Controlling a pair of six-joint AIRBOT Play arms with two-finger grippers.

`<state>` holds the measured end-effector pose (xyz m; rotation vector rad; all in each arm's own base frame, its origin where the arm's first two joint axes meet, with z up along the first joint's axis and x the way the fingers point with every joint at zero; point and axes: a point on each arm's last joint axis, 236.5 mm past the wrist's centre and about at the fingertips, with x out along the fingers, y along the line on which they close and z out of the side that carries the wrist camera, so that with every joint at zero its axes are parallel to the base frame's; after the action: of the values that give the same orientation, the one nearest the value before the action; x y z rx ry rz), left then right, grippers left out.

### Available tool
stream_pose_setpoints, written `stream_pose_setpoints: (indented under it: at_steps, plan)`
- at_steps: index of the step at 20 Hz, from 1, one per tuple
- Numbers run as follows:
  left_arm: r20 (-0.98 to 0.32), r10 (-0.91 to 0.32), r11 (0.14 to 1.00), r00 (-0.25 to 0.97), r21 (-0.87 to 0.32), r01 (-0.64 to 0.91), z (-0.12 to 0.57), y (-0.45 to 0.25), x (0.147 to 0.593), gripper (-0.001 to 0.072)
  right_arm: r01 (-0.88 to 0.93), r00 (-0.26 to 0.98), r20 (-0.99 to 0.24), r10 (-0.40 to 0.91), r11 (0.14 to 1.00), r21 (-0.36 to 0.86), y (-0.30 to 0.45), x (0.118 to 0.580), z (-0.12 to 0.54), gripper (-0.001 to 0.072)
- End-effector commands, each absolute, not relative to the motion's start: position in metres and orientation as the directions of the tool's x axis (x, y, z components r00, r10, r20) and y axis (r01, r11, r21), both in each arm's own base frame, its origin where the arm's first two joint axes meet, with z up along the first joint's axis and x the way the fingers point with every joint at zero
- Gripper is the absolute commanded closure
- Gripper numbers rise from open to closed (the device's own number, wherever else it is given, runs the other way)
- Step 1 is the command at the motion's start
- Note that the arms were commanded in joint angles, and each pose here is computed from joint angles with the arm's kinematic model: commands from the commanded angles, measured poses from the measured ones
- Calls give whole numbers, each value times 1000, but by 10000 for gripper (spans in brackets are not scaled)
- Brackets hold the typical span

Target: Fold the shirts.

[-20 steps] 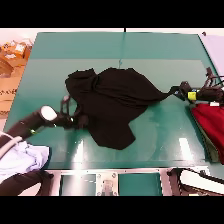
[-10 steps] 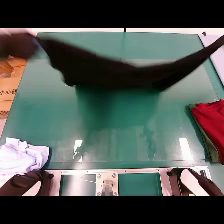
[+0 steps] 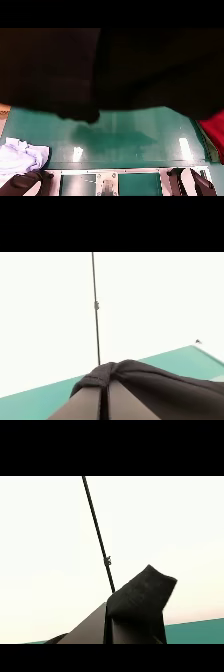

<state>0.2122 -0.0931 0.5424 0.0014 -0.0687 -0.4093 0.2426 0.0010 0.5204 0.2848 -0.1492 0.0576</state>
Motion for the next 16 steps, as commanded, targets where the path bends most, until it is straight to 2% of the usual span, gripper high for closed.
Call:
stream_pose_setpoints:
  at_steps: [1, 5, 8, 11, 14, 16]
  plan:
    - [-36, -325, 945, 945, 26, 326, 510, -81, 244, 686, -55, 993, 120, 16, 942, 331, -12, 254, 504, 690]
    - [-288, -274, 959, 918, -8, 284, 411, -88, 327, 686, 29, 991, -122, 45, 838, 545, -60, 321, 385, 690]
    - [-503, -253, 962, 826, -41, 270, 309, -102, 393, 686, 127, 949, -302, 95, 760, 638, -85, 371, 271, 690]
    - [-685, -225, 966, 693, -67, 248, 203, -110, 451, 686, 216, 879, -450, 158, 710, 670, -87, 419, 165, 690]
    - [-793, -264, 964, 549, -210, 161, 108, -101, 491, 687, 309, 791, -571, 221, 661, 684, -80, 463, 73, 690]
    - [-813, -311, 947, 493, -310, 86, 64, -92, 508, 686, 347, 740, -620, 262, 640, 685, -78, 487, 29, 690]
